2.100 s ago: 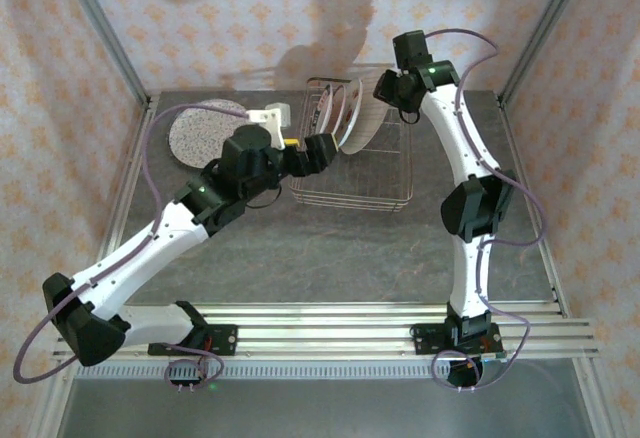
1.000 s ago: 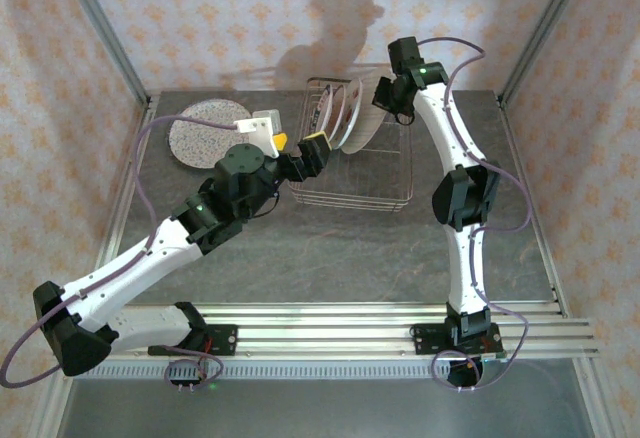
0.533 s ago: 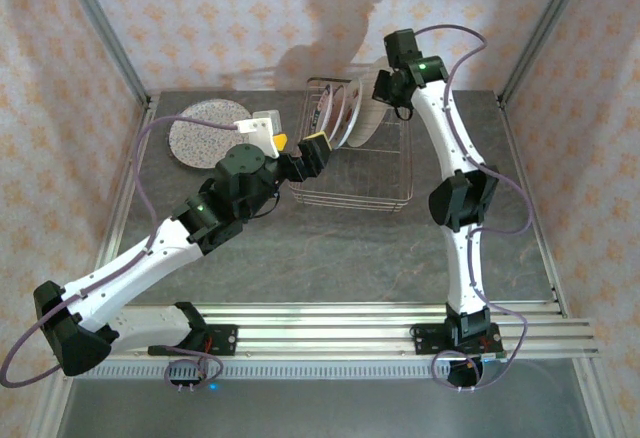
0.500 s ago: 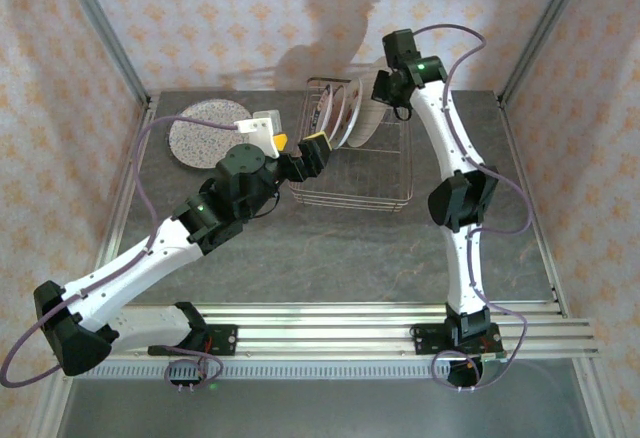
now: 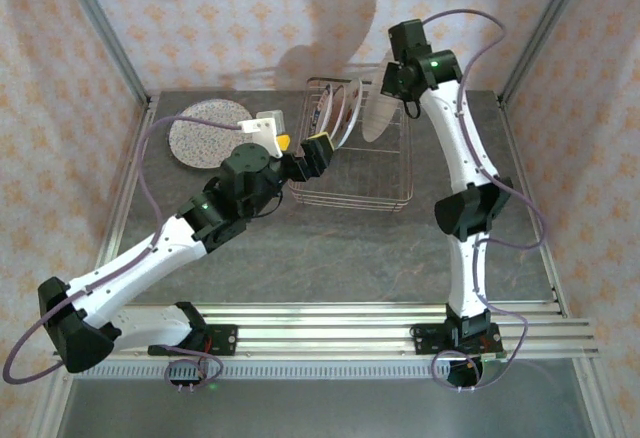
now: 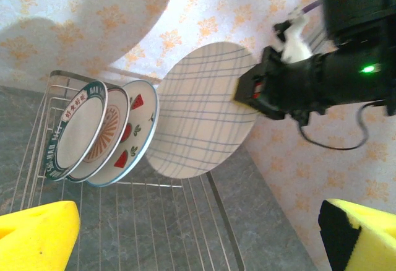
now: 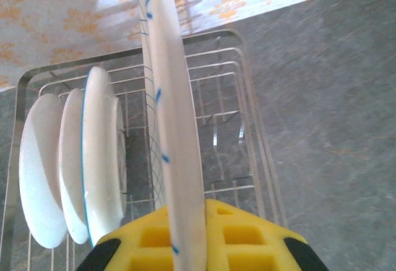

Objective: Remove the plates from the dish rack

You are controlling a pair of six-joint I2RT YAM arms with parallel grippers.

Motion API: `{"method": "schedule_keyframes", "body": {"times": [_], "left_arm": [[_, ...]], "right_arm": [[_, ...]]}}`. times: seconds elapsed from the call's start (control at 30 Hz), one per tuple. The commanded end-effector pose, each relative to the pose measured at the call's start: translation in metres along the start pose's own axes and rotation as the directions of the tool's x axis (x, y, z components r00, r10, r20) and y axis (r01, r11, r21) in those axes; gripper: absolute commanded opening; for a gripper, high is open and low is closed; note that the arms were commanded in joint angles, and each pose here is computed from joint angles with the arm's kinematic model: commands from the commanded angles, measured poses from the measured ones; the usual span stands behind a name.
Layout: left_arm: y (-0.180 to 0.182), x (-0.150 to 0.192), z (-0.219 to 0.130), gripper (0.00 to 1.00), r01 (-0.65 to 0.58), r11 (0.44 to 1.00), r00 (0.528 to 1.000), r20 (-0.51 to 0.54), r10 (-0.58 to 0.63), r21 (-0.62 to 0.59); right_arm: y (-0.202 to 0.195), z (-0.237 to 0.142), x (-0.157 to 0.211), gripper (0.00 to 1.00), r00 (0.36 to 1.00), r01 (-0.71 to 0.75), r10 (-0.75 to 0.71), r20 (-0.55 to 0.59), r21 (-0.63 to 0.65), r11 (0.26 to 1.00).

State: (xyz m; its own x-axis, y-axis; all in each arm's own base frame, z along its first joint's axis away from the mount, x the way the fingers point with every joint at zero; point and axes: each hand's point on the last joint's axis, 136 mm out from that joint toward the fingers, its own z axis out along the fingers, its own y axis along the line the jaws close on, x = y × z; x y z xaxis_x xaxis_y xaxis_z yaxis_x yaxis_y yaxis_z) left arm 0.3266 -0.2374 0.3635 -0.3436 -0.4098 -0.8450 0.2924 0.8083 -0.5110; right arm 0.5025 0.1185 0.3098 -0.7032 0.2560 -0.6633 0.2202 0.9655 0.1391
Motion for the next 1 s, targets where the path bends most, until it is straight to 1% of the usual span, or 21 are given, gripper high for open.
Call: {"method": "schedule_keyframes", "body": {"times": [0.0,0.2,0.37,0.5,0.7,0.8,0.87,0.97], "left_arm": [[-0.009,-0.006,0.005,0.99,0.056,0.998,0.998,0.022,-0.056,0.024],[-0.015,0.001,0.016,0.99,0.095,0.995,0.995,-0.010,-0.095,0.040],[-0.013,0.020,0.032,0.99,0.210,0.977,0.975,-0.087,-0.205,0.044],[-0.009,0.036,0.047,0.99,0.300,0.953,0.943,-0.161,-0.291,0.034],[-0.019,0.056,0.065,0.99,0.380,0.924,0.898,-0.259,-0.356,0.049],[-0.028,0.067,0.077,0.99,0.453,0.889,0.852,-0.328,-0.408,0.071],[-0.038,0.070,0.083,0.99,0.491,0.865,0.830,-0.356,-0.428,0.103],[-0.052,0.074,0.093,0.93,0.547,0.824,0.792,-0.408,-0.454,0.145]], "right_arm": [[-0.028,-0.055,-0.025,0.00,0.993,-0.031,0.025,0.118,0.051,0.998],[-0.046,-0.093,-0.028,0.00,0.985,-0.077,0.070,0.156,0.037,0.996],[-0.063,-0.127,-0.026,0.00,0.978,-0.119,0.115,0.174,0.014,0.993],[-0.071,-0.156,-0.021,0.00,0.971,-0.143,0.145,0.191,-0.027,0.989],[-0.079,-0.190,-0.007,0.00,0.961,-0.175,0.190,0.200,-0.090,0.981],[-0.082,-0.201,0.001,0.00,0.957,-0.190,0.211,0.198,-0.120,0.974],[-0.084,-0.207,0.006,0.00,0.953,-0.206,0.231,0.193,-0.143,0.968],[-0.083,-0.212,0.014,0.00,0.947,-0.242,0.275,0.168,-0.194,0.951]]}}
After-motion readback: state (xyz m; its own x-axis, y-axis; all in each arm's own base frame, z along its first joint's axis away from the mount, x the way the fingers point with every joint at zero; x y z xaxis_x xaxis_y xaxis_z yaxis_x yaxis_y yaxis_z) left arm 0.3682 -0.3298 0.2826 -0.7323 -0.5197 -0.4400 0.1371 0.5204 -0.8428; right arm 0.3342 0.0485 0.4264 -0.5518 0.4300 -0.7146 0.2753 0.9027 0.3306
